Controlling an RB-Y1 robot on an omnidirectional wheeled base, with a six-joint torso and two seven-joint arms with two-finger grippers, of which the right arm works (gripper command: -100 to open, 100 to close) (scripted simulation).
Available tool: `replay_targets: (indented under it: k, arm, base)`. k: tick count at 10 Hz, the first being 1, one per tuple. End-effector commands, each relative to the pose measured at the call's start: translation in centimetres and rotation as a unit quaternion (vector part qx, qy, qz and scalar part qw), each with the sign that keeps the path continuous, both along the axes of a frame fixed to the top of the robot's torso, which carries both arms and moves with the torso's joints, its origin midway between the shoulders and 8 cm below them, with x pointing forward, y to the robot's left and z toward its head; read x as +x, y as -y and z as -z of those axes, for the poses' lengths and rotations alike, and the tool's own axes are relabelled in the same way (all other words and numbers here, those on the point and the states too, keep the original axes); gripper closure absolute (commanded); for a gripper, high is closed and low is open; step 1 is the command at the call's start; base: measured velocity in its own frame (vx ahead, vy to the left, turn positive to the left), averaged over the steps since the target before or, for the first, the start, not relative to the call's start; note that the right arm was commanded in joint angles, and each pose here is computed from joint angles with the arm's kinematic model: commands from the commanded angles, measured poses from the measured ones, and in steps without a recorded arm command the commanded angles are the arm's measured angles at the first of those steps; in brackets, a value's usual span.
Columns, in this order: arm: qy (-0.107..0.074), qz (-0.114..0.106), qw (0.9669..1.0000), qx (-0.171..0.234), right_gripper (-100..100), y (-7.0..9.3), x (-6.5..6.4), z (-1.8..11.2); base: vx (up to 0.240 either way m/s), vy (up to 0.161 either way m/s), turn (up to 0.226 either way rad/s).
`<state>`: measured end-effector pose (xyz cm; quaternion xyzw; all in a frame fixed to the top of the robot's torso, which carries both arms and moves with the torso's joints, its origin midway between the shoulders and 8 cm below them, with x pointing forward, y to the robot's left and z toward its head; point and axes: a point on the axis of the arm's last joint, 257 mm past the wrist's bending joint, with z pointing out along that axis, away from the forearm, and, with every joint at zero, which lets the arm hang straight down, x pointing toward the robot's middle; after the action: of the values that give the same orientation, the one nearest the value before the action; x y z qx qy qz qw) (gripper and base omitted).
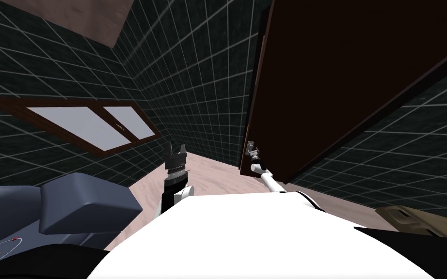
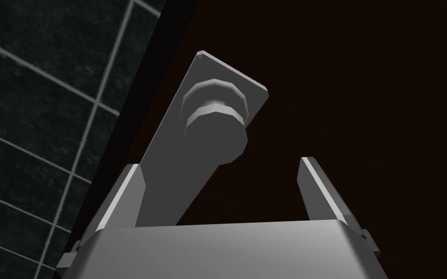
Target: Pull the door open
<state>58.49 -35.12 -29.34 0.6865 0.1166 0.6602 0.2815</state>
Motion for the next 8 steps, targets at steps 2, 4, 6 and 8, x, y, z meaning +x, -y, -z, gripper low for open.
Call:
replay_targets:
  k: [2, 4, 6, 8]
  arm:
    - [0.013, 0.003, 0.9978, 0.066, -100, -0.7, 0.1, 0.1]
    - [0.020, 0.004, 0.9952, 0.096, -100, -1.0, 0.1, 0.1]
    - [0.031, 0.006, 0.9879, 0.152, -100, -1.7, 0.1, 0.1]
    - [0.040, 0.008, 0.9791, 0.199, -100, -2.3, 0.2, 0.2]
  base:
    - [-0.068, -0.034, 0.045]
    - [-0.082, -0.039, 0.039]
    - [-0.074, -0.026, 0.048]
    - [-0.091, -0.039, 0.044]
